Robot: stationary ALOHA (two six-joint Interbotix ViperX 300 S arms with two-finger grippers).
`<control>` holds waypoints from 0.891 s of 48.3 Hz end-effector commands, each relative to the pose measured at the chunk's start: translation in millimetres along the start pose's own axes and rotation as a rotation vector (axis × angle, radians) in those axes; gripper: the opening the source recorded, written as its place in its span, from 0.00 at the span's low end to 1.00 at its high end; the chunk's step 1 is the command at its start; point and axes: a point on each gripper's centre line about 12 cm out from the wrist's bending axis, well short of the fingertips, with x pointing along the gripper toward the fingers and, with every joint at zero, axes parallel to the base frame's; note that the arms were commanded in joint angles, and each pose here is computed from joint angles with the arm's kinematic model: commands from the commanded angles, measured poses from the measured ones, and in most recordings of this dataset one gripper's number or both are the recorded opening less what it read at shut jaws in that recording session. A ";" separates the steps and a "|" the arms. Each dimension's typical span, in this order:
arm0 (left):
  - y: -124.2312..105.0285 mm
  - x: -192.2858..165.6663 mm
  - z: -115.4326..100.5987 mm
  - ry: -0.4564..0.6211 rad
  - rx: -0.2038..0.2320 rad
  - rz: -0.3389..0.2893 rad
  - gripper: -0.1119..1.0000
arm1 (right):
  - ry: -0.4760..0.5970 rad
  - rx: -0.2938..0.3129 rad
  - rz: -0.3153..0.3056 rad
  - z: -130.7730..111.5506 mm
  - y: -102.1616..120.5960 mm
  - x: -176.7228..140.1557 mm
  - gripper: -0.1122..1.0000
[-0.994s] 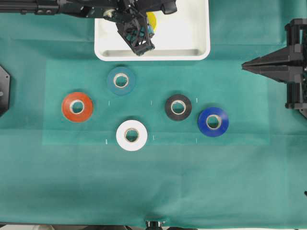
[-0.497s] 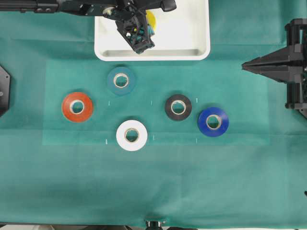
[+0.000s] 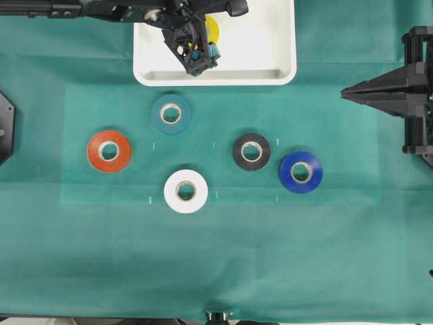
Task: Pick up the tape from a random location and place it into the white case.
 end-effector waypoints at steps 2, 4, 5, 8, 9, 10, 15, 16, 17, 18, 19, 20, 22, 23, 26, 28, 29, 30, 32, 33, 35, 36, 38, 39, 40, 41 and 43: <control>0.4 -31.9 16.7 -0.064 -0.006 -0.001 0.97 | -0.028 -0.002 0.001 11.3 0.3 2.7 0.10; -0.3 -38.1 19.4 -0.071 -0.004 -0.002 0.97 | -0.028 0.000 0.001 11.3 0.3 2.7 0.10; -0.3 -41.6 20.4 -0.074 -0.004 -0.002 0.97 | -0.028 0.000 0.001 11.3 0.3 2.7 0.10; -3.2 -55.2 26.6 -0.092 0.001 -0.006 0.97 | -0.028 0.001 0.000 11.3 -0.1 2.7 0.10; -3.8 -59.0 28.0 -0.097 0.003 -0.007 0.97 | -0.026 0.001 0.001 11.1 0.2 2.7 0.10; -5.1 -63.2 29.9 -0.103 0.008 -0.008 0.97 | -0.026 0.000 0.001 11.3 0.3 2.4 0.10; -8.5 -85.8 39.0 -0.130 0.015 -0.012 0.97 | -0.020 0.000 0.001 11.1 0.3 2.3 0.10; -9.2 -91.1 40.7 -0.135 0.018 -0.013 0.97 | -0.020 0.001 0.000 11.1 -0.1 2.3 0.10; -9.2 -95.1 42.3 -0.138 0.018 -0.013 0.97 | -0.018 0.000 0.001 10.8 0.3 2.5 0.10; -9.9 -99.1 42.9 -0.139 0.019 -0.014 0.97 | -0.017 0.001 0.001 10.6 0.2 2.6 0.10; -10.5 -102.1 43.8 -0.139 0.020 -0.014 0.97 | -0.020 0.001 0.001 11.1 0.2 2.3 0.10; -10.5 -105.8 44.9 -0.143 0.020 -0.014 0.97 | -0.020 0.000 0.001 11.1 0.3 2.3 0.10; -11.1 -111.1 45.5 -0.139 0.020 -0.015 0.97 | -0.020 0.000 0.001 11.1 0.3 2.3 0.10; -11.8 -113.7 45.7 -0.138 0.021 -0.016 0.97 | -0.018 0.000 0.001 10.9 0.2 2.3 0.10; -13.7 -124.6 47.8 -0.142 0.024 -0.019 0.97 | -0.020 0.001 0.001 11.1 0.2 2.3 0.10; -15.0 -130.1 48.8 -0.146 0.026 -0.020 0.97 | -0.020 0.000 0.001 11.7 0.3 2.1 0.10; -15.6 -132.9 49.7 -0.150 0.028 -0.021 0.97 | -0.018 0.000 0.001 11.5 0.3 2.1 0.10; -16.9 -135.4 50.0 -0.153 0.030 -0.023 0.97 | -0.015 0.001 0.001 11.2 0.2 2.1 0.10; -18.2 -140.7 51.5 -0.164 0.033 -0.025 0.97 | -0.014 0.001 0.001 11.0 0.2 2.1 0.10; -18.9 -143.2 52.2 -0.170 0.034 -0.026 0.97 | -0.017 0.000 0.001 11.9 0.3 1.9 0.10; -20.8 -149.0 54.0 -0.182 0.038 -0.028 0.97 | -0.017 0.000 0.001 12.4 0.3 2.0 0.10; -21.4 -150.8 54.5 -0.187 0.039 -0.029 0.97 | -0.017 0.000 0.001 12.4 0.3 2.0 0.10; -22.0 -155.8 55.2 -0.195 0.040 -0.030 0.97 | -0.017 0.000 0.001 12.4 0.3 2.0 0.10; -22.6 -158.6 55.9 -0.199 0.043 -0.031 0.97 | -0.017 0.000 0.001 12.4 0.3 2.0 0.10; -23.3 -160.4 56.1 -0.201 0.044 -0.032 0.97 | -0.017 0.000 0.001 12.4 0.3 2.0 0.10; -23.8 -162.8 56.1 -0.202 0.045 -0.033 0.97 | -0.017 0.000 0.001 12.4 0.3 2.0 0.10; -24.4 -168.1 56.5 -0.201 0.047 -0.034 0.97 | -0.017 0.000 0.001 12.4 0.3 2.0 0.10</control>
